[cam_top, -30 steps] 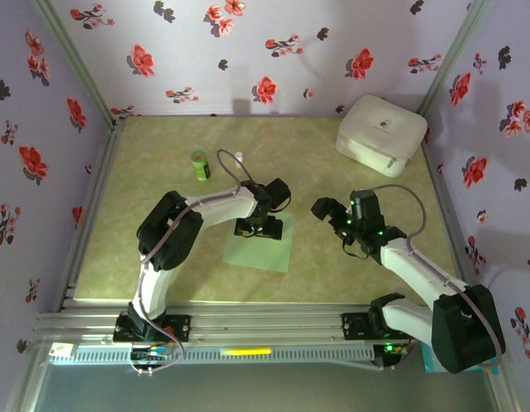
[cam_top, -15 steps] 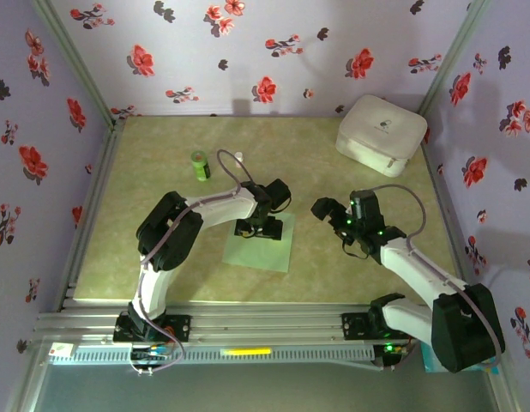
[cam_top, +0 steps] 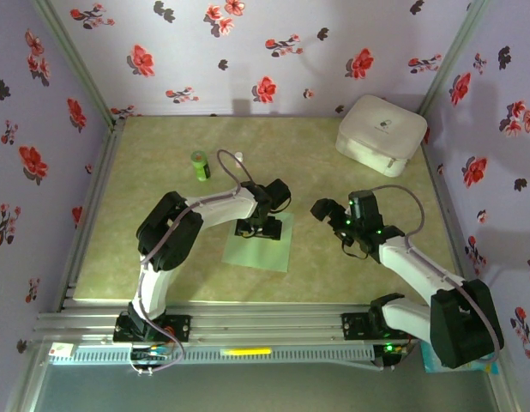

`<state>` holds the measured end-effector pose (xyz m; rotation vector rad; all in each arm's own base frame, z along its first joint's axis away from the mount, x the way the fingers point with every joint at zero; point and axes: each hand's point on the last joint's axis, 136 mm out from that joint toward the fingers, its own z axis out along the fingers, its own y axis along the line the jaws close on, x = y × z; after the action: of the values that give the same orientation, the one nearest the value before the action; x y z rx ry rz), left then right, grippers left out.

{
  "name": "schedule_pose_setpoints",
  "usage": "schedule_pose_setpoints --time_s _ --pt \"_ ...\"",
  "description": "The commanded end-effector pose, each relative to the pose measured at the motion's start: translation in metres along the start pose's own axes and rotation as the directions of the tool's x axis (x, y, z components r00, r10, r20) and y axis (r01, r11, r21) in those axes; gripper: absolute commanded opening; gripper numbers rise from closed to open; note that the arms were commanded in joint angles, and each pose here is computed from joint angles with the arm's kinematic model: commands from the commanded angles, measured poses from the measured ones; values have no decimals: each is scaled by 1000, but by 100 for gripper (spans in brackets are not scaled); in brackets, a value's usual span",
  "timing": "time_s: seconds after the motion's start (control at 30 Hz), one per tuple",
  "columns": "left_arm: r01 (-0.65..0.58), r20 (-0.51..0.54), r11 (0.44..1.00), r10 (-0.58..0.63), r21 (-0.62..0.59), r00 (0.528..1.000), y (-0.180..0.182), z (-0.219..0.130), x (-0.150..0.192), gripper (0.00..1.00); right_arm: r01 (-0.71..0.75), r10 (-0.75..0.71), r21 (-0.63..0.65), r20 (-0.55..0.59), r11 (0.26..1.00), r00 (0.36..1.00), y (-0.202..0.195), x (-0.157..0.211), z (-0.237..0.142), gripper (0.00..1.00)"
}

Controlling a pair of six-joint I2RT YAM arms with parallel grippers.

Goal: Fold a paper plane with a square sheet of paper (pick it up from the middle)
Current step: First fold the square sheet of paper in half at the center of the table.

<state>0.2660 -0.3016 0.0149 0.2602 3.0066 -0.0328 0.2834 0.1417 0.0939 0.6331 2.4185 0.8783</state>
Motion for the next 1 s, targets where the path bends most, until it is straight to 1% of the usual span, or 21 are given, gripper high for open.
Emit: schedule_pose_setpoints --time_s 0.0,0.23,0.33,0.43,0.57,0.63,0.7,0.83,0.87,0.97 --pt "-16 -88 998 10 -65 996 11 28 24 82 -19 19 -13 -3 1000 1000 3 -2 1 99" --pt "-16 -57 999 14 -45 998 7 19 16 75 -33 33 15 -4 999 999 -2 -3 2 99" --pt "-19 -44 999 18 -33 999 5 16 13 69 -43 44 27 -11 999 999 -3 -2 4 99" --pt "-31 -41 999 30 -27 999 3 14 11 67 -47 47 33 -16 998 999 -3 -3 5 99" --pt "-37 -34 999 36 -17 999 1 11 9 60 -51 52 48 -30 998 998 -4 -2 7 99" --pt "-38 -31 999 37 -16 999 0 11 8 59 -53 55 56 -35 997 998 -4 -2 8 99" --pt "-42 -30 999 41 -12 999 -1 10 8 56 -53 56 61 -39 997 998 -4 -2 8 99" --pt "-42 -26 999 42 -9 999 -2 10 7 46 -23 27 117 -36 993 999 -7 -4 0 99" --pt "-42 -24 999 41 -8 999 -2 9 6 45 -11 14 126 -23 992 1000 -7 -6 -3 99" --pt "-41 -17 999 41 1 999 -4 8 5 35 9 -11 139 15 990 1000 -9 -12 -10 99"
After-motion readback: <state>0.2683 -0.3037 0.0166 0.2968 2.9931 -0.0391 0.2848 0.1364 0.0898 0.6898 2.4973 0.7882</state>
